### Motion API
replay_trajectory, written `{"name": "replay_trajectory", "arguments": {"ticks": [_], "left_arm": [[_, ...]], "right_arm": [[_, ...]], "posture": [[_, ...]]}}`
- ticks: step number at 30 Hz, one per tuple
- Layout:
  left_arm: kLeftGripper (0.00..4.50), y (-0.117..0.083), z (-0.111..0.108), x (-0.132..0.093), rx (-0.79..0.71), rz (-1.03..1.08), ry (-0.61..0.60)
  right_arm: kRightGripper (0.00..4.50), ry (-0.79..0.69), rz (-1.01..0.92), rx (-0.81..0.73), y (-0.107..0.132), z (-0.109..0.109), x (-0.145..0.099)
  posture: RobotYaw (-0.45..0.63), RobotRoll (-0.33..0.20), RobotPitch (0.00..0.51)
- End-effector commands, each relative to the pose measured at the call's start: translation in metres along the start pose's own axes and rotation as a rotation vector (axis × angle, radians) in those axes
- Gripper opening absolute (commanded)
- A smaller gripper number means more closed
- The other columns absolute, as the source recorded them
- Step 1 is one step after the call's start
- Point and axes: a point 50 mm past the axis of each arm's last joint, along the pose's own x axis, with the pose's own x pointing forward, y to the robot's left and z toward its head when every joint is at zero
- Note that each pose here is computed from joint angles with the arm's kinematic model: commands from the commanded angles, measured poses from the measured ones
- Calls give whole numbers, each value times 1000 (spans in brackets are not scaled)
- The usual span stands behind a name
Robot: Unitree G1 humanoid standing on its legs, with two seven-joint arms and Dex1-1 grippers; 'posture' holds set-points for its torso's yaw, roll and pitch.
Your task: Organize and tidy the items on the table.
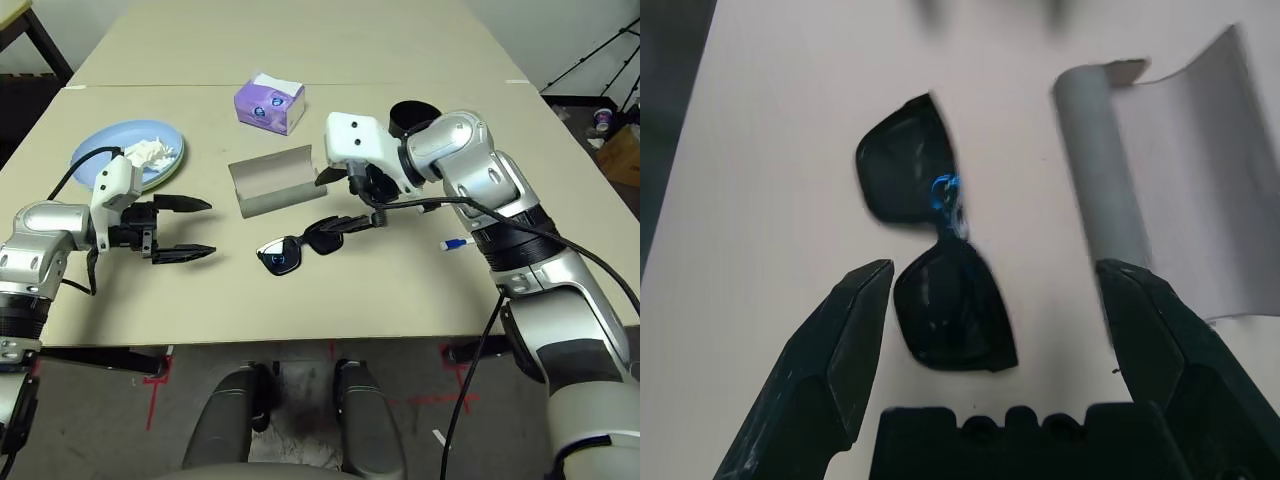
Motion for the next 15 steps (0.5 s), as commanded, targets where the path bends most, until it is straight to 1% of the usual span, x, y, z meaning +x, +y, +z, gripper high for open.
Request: {"name": "replay_trajectory", "arguments": {"ticks": [1,6,11,15], "left_arm": [[4488,-5,0,5,2,-24,0],[4488,-6,-1,6,17,-44,14],[4488,-2,6,3,85,-57,29],[4488,-1,11,-2,113,-72,25]], "right_arm": [[4500,85,40,-80,4,8,7],[4500,173,5,-149,0,16,13],[4500,193,-8,-178,0,23,18],[4500,194,5,-189,1,24,26]], "posture": [[28,0,196],[22,0,197],[14,0,193],[18,0,190]]}}
